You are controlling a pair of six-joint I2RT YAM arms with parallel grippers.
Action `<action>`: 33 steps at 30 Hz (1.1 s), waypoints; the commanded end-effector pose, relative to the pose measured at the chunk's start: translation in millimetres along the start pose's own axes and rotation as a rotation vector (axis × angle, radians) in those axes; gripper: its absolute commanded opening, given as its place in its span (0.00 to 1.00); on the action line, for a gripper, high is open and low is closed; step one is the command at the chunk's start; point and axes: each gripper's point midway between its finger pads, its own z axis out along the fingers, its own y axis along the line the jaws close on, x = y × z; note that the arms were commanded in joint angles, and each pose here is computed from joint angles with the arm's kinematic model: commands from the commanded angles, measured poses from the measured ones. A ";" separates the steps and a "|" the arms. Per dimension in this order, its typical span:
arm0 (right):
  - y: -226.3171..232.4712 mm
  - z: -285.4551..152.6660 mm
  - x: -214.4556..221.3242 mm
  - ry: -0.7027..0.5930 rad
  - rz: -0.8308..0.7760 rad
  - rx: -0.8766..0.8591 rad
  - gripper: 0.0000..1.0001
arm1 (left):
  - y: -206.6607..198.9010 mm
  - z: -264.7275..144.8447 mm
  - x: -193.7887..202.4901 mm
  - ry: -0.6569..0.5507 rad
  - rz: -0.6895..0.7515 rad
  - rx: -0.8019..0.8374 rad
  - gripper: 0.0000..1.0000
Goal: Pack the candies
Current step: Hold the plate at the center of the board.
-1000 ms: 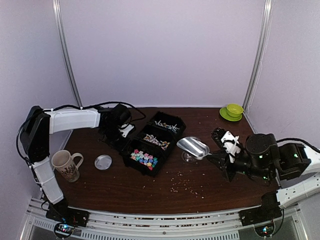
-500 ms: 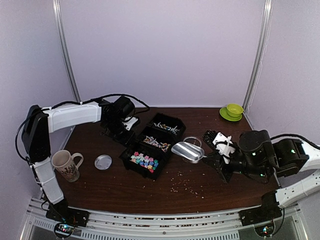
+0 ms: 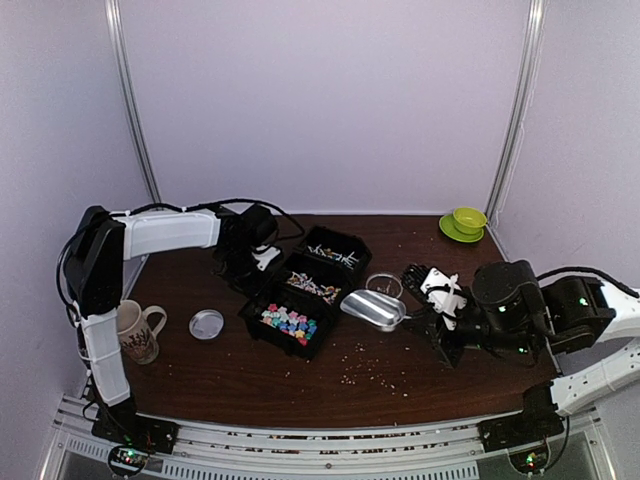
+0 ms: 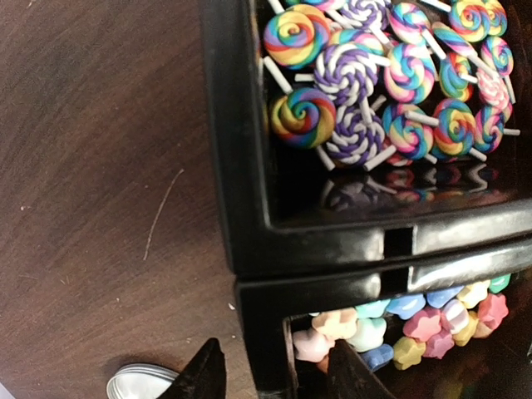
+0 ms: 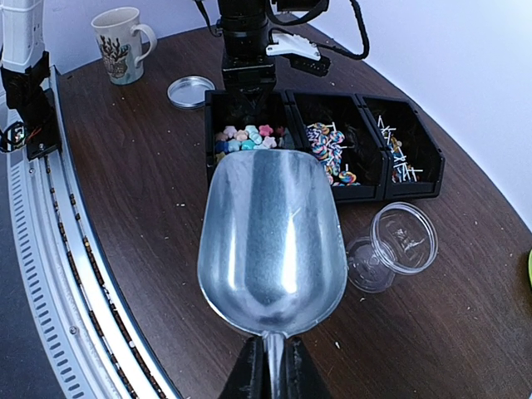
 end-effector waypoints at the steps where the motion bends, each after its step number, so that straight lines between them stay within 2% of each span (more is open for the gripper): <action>1: 3.9 1.3 -11.5 0.001 0.003 -0.015 0.00 | -2.6 1.8 -5.5 -0.021 0.003 0.045 0.41; 9: 10.6 7.6 -20.3 0.014 -0.008 -0.030 0.00 | -4.7 11.8 0.4 -0.011 -0.013 0.079 0.36; 13: 13.7 10.2 -22.6 0.019 -0.010 -0.039 0.00 | -2.3 16.6 3.3 -0.005 -0.021 0.072 0.27; 17: 17.4 13.9 -22.8 0.032 -0.017 -0.048 0.00 | -2.3 21.8 6.6 0.009 -0.030 0.077 0.12; 22: 20.2 16.5 -26.2 0.046 -0.026 -0.052 0.00 | -6.7 20.5 6.9 0.014 -0.036 0.102 0.00; 33: 24.5 22.7 -32.9 0.084 -0.054 -0.052 0.00 | -23.3 6.4 14.0 0.014 -0.093 0.201 0.00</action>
